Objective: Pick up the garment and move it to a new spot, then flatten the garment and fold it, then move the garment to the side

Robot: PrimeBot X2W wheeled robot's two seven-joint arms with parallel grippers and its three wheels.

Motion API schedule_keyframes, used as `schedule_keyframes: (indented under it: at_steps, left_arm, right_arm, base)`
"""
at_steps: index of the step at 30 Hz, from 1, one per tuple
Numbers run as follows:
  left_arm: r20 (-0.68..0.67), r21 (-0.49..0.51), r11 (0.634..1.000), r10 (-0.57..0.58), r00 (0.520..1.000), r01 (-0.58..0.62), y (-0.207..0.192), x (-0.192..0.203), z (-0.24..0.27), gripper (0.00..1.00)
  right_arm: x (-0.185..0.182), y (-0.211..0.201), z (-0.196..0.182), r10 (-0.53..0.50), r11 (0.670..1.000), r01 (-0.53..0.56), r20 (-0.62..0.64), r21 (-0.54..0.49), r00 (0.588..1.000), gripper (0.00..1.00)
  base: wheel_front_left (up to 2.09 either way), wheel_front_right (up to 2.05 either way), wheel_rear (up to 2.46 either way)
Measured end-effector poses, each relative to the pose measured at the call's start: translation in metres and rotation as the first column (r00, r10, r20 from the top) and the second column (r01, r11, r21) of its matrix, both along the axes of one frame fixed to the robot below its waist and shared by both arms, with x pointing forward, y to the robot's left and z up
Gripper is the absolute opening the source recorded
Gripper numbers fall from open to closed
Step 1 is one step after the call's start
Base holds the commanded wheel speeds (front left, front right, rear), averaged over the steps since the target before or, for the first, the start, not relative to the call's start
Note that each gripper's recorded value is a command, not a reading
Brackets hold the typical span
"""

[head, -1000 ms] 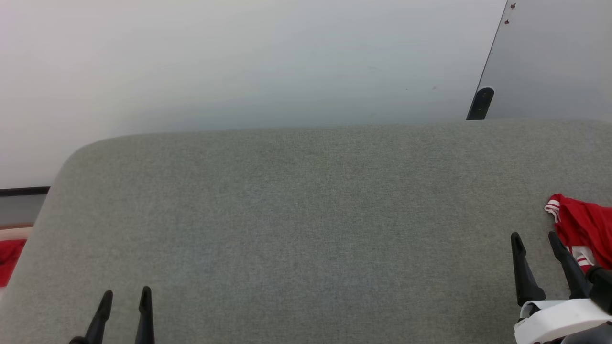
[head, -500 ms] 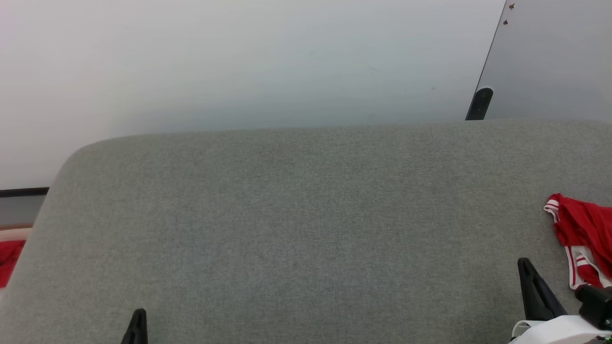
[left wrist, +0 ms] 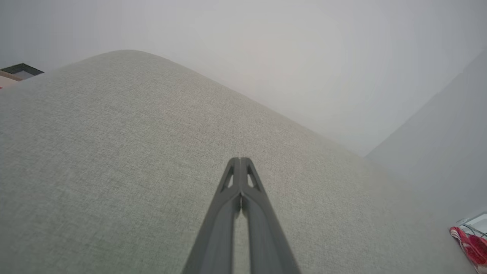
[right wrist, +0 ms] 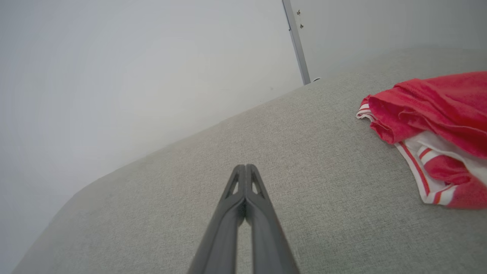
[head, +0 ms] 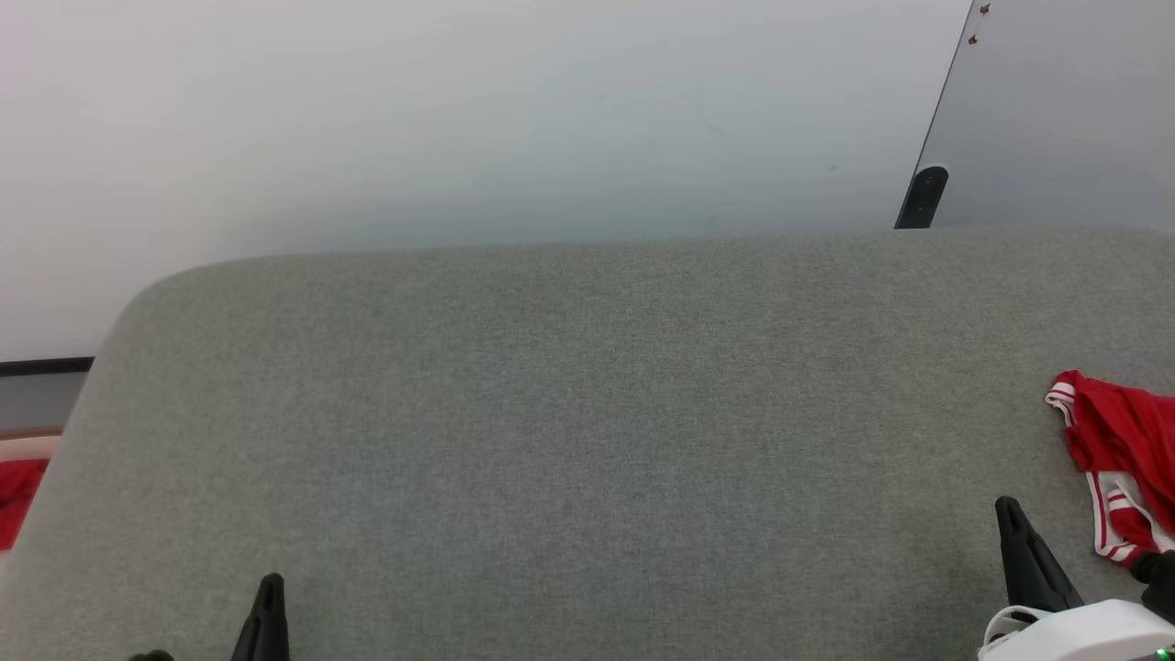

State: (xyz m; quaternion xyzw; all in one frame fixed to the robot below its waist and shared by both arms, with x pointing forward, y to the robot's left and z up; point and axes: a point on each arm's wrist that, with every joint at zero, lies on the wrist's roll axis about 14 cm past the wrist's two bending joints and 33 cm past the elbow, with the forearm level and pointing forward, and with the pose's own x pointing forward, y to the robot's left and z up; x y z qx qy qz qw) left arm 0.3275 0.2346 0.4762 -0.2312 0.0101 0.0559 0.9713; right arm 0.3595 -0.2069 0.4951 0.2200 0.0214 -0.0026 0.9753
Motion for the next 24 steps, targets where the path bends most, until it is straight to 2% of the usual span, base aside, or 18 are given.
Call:
schedule_keyframes:
  at_steps: [11, 24]
  left_arm:
    - [0.001, -0.172, 0.985, 0.017, 1.0, -0.016, -0.002, 0.009, 0.0, 0.0]
    - [0.009, -0.341, 0.94, 0.025, 1.0, -0.02, -0.006, 0.019, 0.003, 0.0]
  right_arm:
    - [0.005, 0.0, 0.002, -0.017, 0.985, 0.017, 0.0, 0.173, 1.0, 0.0]
    - [0.009, -0.001, 0.002, -0.031, 0.937, 0.031, -0.006, 0.347, 1.0, 0.0]
  base:
    - [0.0, 0.0, 0.0]
    - [0.0, 0.0, 0.0]
